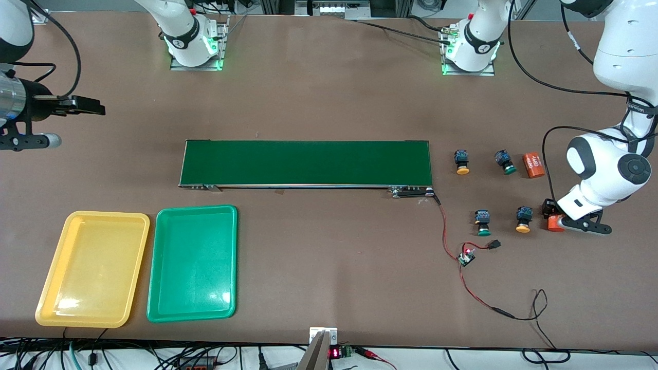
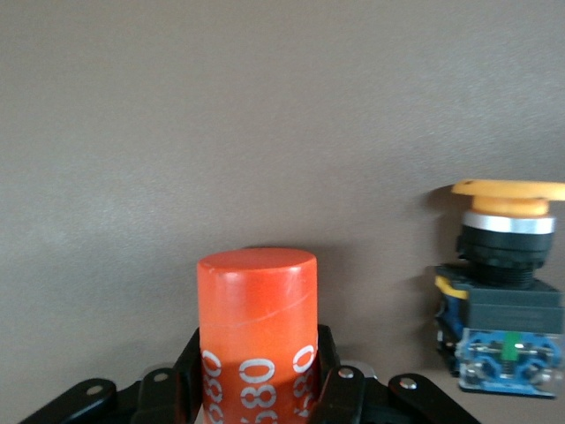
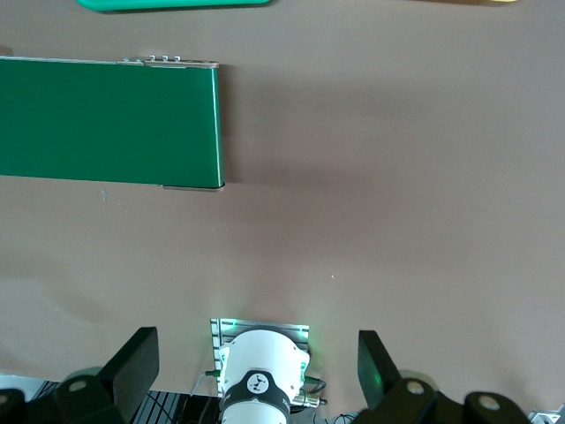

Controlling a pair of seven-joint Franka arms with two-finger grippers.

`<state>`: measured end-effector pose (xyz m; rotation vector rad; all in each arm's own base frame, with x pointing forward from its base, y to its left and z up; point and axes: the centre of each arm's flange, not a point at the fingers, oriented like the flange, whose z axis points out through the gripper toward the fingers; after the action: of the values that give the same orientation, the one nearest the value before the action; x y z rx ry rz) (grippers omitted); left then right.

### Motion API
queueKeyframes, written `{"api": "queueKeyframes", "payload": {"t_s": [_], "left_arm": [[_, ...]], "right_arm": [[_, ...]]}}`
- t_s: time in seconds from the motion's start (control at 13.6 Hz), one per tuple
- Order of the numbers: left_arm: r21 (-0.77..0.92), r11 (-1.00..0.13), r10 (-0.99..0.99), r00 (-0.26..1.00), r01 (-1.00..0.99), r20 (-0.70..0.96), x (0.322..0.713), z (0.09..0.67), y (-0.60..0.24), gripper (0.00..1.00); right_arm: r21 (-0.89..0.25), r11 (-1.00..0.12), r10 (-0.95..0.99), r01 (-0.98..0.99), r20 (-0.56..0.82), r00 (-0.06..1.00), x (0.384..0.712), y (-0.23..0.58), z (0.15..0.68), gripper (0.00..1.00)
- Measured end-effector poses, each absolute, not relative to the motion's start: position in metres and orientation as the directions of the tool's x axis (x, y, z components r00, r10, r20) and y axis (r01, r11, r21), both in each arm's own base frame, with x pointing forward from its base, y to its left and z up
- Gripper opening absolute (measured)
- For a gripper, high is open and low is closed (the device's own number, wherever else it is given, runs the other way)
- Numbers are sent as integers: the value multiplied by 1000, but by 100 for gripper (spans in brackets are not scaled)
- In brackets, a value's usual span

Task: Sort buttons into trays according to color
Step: 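Grasp the orange cell with the left gripper and carry it to the conveyor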

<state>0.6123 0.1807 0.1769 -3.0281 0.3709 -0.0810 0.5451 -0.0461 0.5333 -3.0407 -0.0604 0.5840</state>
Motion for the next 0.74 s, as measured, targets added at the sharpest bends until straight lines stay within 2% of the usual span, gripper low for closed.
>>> {"api": "queueKeyframes", "payload": {"t_s": [0.29,0.37,0.52,0.74], "left_arm": [[28,-946,-323,940,-322,-110,629,229,142,50],[110,-907,-420,888,-406,-186,637,265,113,50],[205,-848,-528,815,-489,-238,639,293,69,50],[320,-702,-709,667,-636,-230,630,319,-53,50]], "right_arm": [[-52,-998,47,30,-369,928,545,-46,534,100],[-52,-998,47,30,-371,928,545,-46,534,100],[-52,-998,47,30,-372,927,545,-46,534,100],[-52,-998,47,30,-374,926,545,-46,533,100]]}}
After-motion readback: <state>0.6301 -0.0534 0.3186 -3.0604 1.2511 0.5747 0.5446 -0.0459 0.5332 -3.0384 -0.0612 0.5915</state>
